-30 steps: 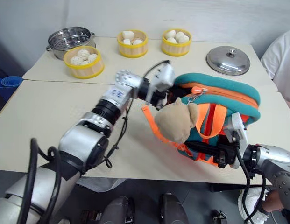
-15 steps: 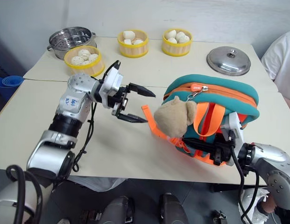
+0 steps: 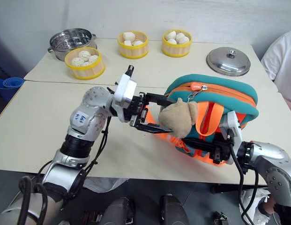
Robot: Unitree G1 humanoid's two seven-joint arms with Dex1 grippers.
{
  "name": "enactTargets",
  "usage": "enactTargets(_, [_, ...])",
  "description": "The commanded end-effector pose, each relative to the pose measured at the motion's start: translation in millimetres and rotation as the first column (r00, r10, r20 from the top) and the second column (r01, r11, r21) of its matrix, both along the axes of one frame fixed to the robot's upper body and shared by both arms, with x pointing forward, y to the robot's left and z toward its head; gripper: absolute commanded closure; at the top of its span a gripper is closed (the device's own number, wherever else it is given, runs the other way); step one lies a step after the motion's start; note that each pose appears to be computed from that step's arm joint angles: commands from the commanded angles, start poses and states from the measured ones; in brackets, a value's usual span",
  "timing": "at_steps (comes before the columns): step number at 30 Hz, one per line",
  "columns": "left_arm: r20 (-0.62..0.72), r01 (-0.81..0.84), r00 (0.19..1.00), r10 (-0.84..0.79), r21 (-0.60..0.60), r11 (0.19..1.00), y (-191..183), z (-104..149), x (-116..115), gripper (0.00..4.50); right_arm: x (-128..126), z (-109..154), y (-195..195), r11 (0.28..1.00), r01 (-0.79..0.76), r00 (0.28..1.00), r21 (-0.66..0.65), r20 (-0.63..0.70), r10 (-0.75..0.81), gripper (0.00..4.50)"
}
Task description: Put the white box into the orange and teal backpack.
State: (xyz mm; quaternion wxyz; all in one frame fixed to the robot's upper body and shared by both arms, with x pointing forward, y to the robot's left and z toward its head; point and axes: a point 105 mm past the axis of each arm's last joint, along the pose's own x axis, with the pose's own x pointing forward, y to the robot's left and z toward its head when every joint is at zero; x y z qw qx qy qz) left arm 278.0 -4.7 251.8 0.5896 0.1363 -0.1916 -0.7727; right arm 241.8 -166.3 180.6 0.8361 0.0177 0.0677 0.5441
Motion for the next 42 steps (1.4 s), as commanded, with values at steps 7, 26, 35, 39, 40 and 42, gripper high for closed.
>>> enactTargets(7, [0.037,-0.174,0.983,0.177,-0.088,0.981,33,35,30,3.77,-5,15,8,0.995,0.024,1.0,0.096,0.011,-0.025,4.5])
enactTargets(26, [0.006,-0.52,0.834,0.551,0.343,0.782,87,-84,125,3.98,-13,11,-10,0.956,0.219,0.974,0.195,0.021,-0.228,4.5])
enactTargets(35, [-0.084,-0.431,0.869,0.487,0.354,0.83,89,-114,99,2.91,15,-5,-51,0.896,0.433,0.877,0.101,0.183,-0.444,4.5])
enactTargets(39, [-0.132,-0.468,0.835,0.534,0.34,0.816,117,-114,88,1.65,21,-9,-61,0.913,0.407,0.876,-0.008,0.287,-0.388,3.6])
enactTargets(40, [-0.133,-0.479,0.825,0.549,0.351,0.805,126,-115,84,1.34,23,-7,-63,0.918,0.394,0.878,-0.029,0.305,-0.368,3.28])
enactTargets(42, [-0.122,-0.508,0.807,0.578,0.355,0.785,140,-116,76,0.7,22,-5,-66,0.927,0.37,0.886,-0.068,0.327,-0.33,2.58])
